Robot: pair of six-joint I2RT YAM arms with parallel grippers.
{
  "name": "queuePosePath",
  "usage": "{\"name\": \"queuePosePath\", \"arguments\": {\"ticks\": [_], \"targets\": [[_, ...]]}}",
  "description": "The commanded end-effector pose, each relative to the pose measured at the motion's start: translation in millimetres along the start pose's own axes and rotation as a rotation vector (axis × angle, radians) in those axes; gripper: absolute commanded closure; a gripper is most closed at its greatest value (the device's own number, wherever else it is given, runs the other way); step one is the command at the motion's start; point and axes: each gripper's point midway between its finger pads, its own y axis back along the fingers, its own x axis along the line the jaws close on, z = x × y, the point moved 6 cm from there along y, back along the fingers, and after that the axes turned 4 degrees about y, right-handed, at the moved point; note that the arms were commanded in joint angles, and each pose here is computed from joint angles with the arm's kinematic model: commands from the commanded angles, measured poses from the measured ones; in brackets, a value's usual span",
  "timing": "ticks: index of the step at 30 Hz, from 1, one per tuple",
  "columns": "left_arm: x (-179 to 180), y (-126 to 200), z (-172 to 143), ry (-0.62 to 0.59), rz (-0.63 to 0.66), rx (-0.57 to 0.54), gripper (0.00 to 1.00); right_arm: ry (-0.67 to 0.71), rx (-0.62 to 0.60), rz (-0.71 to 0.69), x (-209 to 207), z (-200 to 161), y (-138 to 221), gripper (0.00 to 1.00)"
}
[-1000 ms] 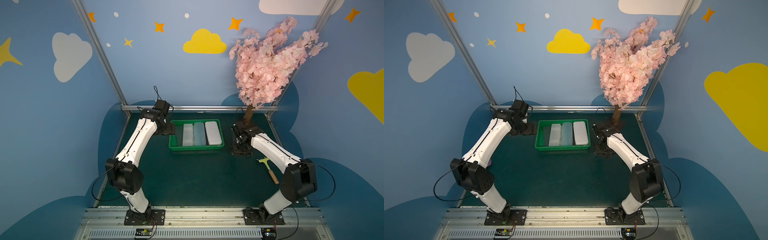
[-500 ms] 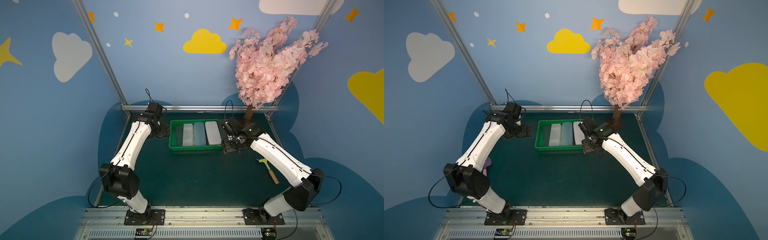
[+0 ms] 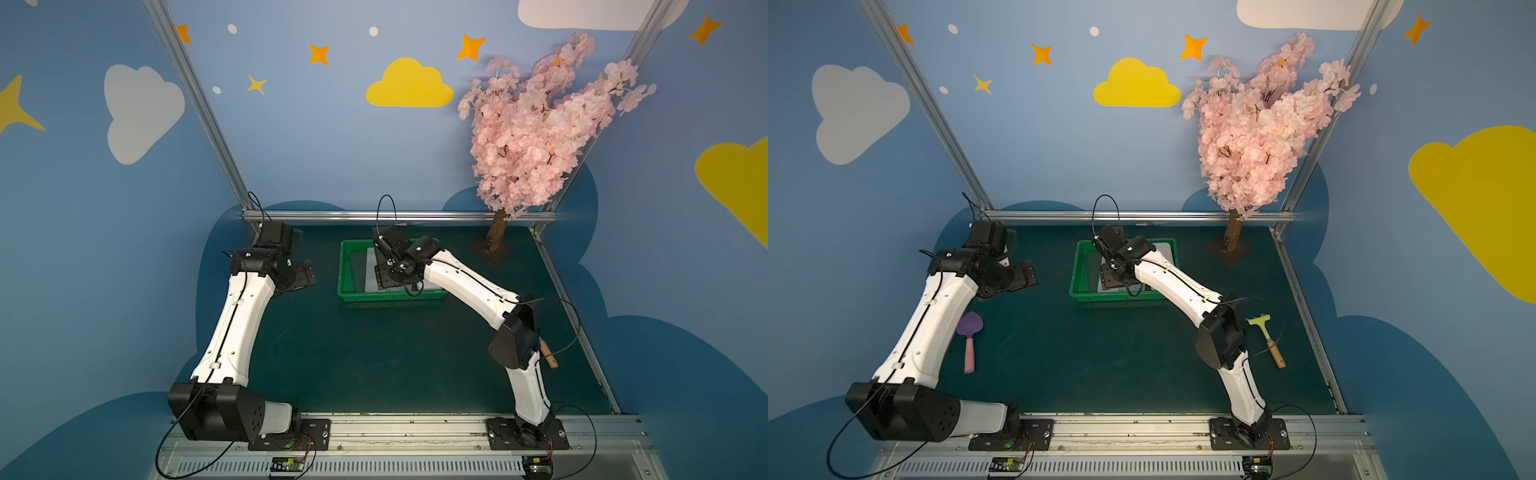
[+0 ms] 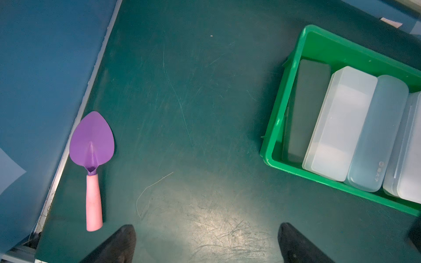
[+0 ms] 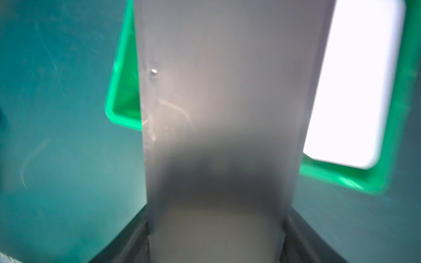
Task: Put the pencil case into the storage box
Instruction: Place the pencil case at the storage box.
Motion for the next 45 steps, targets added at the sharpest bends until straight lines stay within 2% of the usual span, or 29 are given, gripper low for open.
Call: {"name": "queuePosePath", "arguments": {"ticks": [1,7,18,31,38,43,45], "targets": [[6.0,2.4,-6.8,0.018,-0.001,-0.005,0.00,-0.017,-0.099,0.050,24.2,21.0,-8.7,0.48],[12.1,-1.0,-19.6,0.029,-0.012,0.004,0.00,0.022,-0.211,0.058,50.1,38.3,-45.4,0.49],[17.8,-1.8,-31.8,0.030,-0.012,0.010,0.00,-0.083,-0.219,0.066,69.4,44.0,-93.7,0.50],[18.3,-7.9,-36.6,0.029,-0.018,0.021,0.00,-0.098,-0.088,0.084,80.4,11.7,-120.7,0.47],[18.4,-12.2,-38.0,0.030,-0.021,0.027,0.00,-0.134,-0.045,0.070,77.8,2.2,-124.0,0.45],[18.6,-13.2,-37.7,0.032,-0.024,0.027,0.00,-0.175,-0.010,0.060,75.2,-5.6,-126.8,0.40],[19.0,-13.5,-37.6,0.030,-0.023,0.027,0.00,-0.191,0.006,0.058,74.0,-8.1,-128.5,0.35]]}}
